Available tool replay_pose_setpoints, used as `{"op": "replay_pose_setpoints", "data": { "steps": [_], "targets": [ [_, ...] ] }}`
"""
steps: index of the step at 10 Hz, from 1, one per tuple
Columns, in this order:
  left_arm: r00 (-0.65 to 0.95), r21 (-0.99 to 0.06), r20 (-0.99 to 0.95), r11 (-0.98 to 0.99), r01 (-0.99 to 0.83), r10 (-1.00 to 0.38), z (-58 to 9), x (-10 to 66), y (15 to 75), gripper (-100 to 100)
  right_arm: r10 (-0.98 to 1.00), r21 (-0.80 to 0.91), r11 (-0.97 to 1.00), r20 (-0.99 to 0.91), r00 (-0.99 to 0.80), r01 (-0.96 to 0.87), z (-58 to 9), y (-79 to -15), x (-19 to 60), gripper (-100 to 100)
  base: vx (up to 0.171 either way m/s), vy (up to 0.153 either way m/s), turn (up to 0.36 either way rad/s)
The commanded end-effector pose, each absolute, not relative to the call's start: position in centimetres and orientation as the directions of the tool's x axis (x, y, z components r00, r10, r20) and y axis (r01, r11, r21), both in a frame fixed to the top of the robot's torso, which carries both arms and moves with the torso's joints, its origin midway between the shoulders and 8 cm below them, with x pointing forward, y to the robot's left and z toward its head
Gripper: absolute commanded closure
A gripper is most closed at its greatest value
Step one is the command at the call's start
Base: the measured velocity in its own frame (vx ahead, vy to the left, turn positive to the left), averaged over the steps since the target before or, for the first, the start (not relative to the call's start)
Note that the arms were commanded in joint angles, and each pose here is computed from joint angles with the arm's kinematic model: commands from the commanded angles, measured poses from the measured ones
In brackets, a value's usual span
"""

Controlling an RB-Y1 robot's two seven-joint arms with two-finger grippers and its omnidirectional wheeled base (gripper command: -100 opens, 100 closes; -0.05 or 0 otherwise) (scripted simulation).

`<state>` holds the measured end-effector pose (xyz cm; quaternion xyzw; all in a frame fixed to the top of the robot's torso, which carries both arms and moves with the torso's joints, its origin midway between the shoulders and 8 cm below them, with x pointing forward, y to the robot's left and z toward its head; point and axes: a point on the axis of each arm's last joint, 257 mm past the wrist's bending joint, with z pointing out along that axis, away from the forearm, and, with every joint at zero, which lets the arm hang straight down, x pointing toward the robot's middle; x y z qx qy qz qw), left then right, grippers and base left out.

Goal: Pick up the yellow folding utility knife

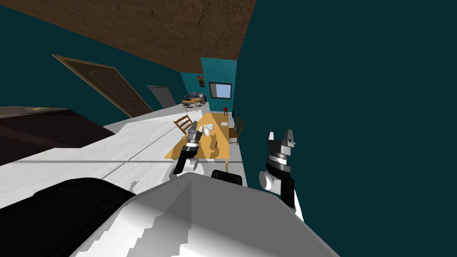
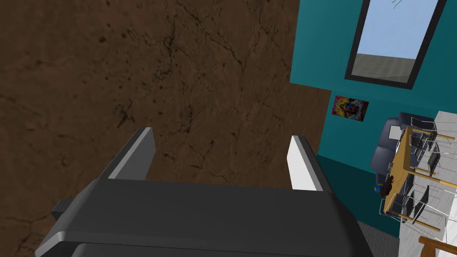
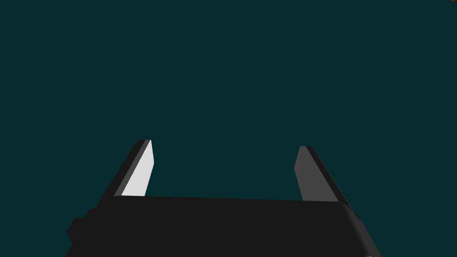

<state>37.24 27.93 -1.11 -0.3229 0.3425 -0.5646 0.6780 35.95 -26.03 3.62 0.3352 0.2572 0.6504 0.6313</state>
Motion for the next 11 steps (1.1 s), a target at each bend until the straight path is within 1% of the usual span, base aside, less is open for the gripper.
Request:
{"op": "replay_pose_setpoints", "data": {
  "steps": [1,3,7,9,11],
  "targets": [
    [0.114,-0.84,-0.144,0.183,0.511,-0.983,-2.4,38.1,27.7,-100,0.994,0.758,-0.071,0.111,0.022,-0.649,3.6,-26.0,35.9,0,-0.01,0.008,-0.17],
    [0.102,-0.858,-0.195,0.22,0.464,-0.976,-4.3,39.3,27.6,-100,0.994,0.758,-0.071,0.111,0.022,-0.649,3.6,-26.0,35.9,0,-0.028,0.023,-0.167],
    [0.079,-0.886,-0.314,0.322,0.334,-0.946,-9.3,42.4,28.1,-100,0.994,0.758,-0.071,0.111,0.022,-0.649,3.6,-26.0,36.0,0,-0.044,0.023,-0.228],
    [0.074,-0.889,-0.352,0.358,0.286,-0.933,-11.2,43.3,28.5,-100,0.994,0.758,-0.071,0.111,0.022,-0.649,3.6,-26.0,35.9,0,-0.031,0.018,-0.136],
    [0.067,-0.886,-0.41,0.414,0.208,-0.91,-13.8,44.9,29.5,-100,0.994,0.758,-0.071,0.111,0.022,-0.649,3.6,-26.0,36.0,0,-0.052,0.028,-0.316]
  ]
}}
